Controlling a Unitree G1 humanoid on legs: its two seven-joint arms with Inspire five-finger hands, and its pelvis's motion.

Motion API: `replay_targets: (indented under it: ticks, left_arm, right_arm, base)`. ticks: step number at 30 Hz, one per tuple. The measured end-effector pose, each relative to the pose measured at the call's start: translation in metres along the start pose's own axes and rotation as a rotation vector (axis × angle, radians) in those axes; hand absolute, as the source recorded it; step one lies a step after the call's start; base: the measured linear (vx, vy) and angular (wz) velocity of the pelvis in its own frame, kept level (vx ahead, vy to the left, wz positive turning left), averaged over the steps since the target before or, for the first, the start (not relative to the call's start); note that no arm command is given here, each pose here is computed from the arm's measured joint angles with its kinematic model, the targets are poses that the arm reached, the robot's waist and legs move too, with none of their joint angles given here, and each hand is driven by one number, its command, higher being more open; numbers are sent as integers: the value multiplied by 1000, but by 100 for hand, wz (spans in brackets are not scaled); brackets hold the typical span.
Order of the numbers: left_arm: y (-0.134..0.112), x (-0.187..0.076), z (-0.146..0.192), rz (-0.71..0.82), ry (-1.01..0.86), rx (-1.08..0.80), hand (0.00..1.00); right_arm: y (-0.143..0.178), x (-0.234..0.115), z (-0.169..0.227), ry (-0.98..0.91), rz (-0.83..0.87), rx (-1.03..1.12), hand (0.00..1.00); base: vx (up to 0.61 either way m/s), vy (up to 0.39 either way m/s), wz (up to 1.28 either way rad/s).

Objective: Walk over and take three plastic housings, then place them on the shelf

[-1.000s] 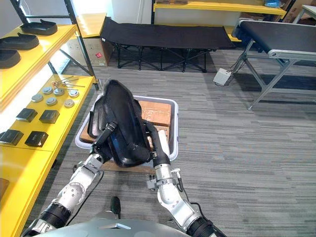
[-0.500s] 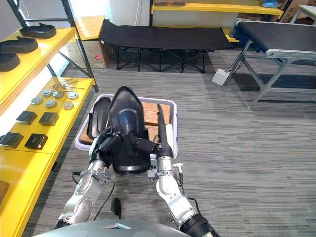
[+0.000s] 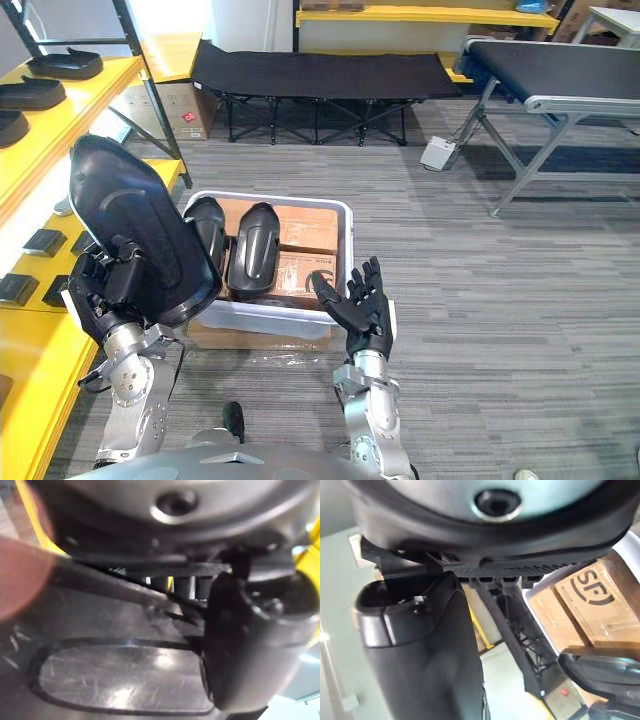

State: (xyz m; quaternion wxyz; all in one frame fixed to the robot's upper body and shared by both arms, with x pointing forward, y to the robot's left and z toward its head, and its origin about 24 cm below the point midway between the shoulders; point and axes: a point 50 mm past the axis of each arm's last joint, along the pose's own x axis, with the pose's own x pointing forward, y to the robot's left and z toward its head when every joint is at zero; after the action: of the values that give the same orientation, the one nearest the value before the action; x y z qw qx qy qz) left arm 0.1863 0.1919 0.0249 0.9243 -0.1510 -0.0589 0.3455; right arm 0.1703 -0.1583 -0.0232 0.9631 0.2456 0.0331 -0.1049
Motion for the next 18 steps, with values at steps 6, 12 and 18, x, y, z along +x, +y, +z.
replay_targets:
  ticks: [6,12,18]
  left_arm:
    - [10,-4,-6,-58,77,-69,0]
    - [15,-9,-11,-141,135,-144,0]
    - [18,-16,-14,-155,174,-161,0]
  right_arm:
    - [-29,-9,7,-17,-102,-38,100]
    - [-27,-10,8,-8,-38,-126,100]
    - [1,-4,-11,97,180,-176,100]
  base:
    - [8,-13,-14]
    - [9,-6,-6]
    - [18,-23,21]
